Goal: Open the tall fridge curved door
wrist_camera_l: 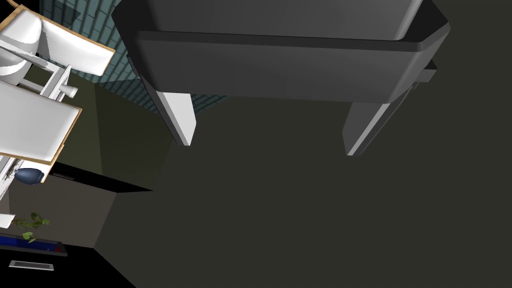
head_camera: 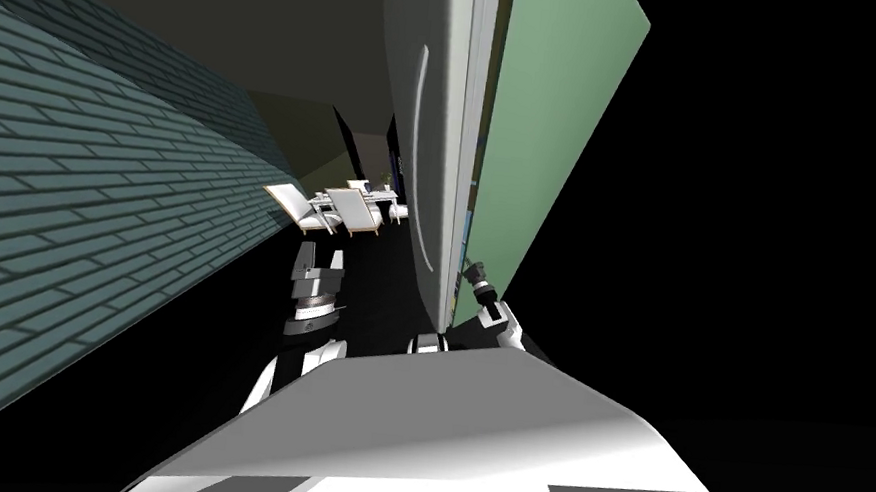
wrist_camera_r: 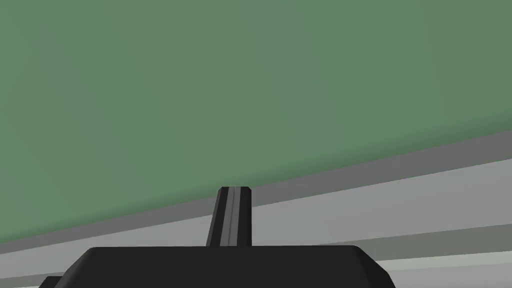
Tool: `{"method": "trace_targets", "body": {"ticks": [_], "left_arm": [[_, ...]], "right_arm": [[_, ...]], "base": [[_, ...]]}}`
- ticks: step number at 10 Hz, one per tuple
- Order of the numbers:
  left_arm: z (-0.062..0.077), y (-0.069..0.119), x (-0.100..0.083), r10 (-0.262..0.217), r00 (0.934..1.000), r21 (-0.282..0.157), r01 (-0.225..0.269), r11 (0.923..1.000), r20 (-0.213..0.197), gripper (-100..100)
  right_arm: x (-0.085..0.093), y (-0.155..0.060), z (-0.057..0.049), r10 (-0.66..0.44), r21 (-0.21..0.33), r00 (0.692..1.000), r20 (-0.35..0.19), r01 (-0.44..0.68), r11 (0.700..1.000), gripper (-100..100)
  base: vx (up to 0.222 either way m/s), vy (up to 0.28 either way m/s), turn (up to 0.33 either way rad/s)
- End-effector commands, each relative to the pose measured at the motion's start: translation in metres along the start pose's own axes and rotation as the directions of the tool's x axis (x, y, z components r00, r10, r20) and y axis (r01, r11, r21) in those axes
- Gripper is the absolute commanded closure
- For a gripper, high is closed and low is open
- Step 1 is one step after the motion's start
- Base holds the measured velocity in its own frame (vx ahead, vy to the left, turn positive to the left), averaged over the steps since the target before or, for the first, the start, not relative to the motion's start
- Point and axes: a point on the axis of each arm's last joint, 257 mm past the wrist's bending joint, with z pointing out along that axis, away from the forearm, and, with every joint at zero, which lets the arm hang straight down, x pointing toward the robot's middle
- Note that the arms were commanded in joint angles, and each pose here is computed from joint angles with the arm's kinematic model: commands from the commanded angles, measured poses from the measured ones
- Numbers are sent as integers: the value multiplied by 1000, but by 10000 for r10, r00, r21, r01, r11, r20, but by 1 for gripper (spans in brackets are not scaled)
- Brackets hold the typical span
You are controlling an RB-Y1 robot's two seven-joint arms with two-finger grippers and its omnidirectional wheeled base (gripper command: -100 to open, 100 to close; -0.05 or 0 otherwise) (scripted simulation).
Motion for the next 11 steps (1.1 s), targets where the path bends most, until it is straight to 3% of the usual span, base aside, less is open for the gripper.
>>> {"method": "trace_targets", "body": {"ticks": [1,5,11], "left_arm": [[0,0,0,0,10000,0,0,10000,0,0],[0,0,0,-2,10000,1,2,10000,1,0],[0,0,0,0,10000,0,0,10000,0,0]], "right_arm": [[-17,14,0,135,-174,9997,213,-131,9998,-100],[-50,36,11,97,-130,9996,262,-93,9999,-100],[-39,20,5,99,-73,9987,500,-95,9999,-100]], "base": [[-4,26,119],[-3,102,18],[28,50,-37]]}}
